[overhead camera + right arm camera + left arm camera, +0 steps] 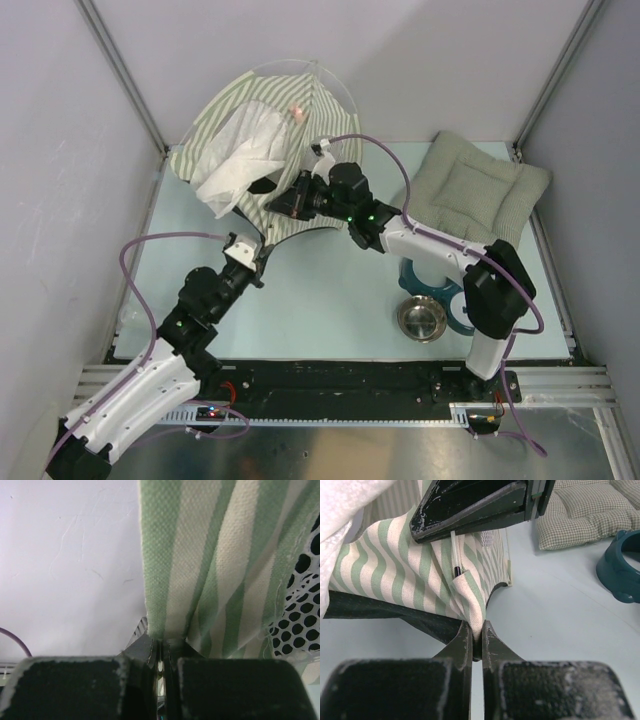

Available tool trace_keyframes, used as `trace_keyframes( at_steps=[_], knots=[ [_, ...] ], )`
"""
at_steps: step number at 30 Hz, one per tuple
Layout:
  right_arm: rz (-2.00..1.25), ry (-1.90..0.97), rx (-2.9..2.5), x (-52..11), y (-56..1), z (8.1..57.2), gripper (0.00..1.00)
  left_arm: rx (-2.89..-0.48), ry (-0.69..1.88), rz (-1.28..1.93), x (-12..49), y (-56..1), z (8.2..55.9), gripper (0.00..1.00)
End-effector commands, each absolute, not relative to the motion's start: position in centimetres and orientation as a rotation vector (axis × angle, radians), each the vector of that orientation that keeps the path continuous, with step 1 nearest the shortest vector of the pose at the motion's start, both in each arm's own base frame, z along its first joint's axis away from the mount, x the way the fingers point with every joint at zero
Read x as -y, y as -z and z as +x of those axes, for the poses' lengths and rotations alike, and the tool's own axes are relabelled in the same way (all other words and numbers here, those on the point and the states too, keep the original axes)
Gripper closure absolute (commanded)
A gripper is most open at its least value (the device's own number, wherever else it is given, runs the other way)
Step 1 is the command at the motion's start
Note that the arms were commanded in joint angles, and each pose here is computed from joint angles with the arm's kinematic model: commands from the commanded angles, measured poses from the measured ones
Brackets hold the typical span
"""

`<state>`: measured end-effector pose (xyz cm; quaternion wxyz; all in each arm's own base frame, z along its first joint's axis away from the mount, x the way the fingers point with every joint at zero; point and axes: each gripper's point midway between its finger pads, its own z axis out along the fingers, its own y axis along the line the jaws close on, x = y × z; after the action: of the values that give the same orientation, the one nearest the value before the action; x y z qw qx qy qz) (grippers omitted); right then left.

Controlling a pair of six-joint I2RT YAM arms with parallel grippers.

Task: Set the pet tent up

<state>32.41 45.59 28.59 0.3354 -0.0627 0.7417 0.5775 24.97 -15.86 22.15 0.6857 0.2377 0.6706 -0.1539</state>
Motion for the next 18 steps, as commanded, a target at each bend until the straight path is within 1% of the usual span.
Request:
trace_keyframes(
  at_steps=[1, 6, 11, 18],
  knots=[
    [-0.114, -1.301, -1.884, -43.3, -28.8, 34.9, 1.0, -1.526, 0.424, 0.532, 16.8, -23.0, 24.0, 1.0],
    [-0.175, -1.225, -1.878, -42.5, -28.7, 34.3, 1.0, -1.552, 0.414, 0.531, 16.6, -22.4, 24.0, 1.0],
    [-0.182, -1.22, -1.855, -42.0, -29.5, 34.5, 1.0, -1.568, 0.419, 0.525, 16.5, -21.9, 23.8, 1.0],
    [-0.22, -1.237, -1.877, -43.6, -28.5, 33.1, 1.0, -1.556, 0.443, 0.507, 16.5, -22.7, 23.5, 1.0]
  ],
)
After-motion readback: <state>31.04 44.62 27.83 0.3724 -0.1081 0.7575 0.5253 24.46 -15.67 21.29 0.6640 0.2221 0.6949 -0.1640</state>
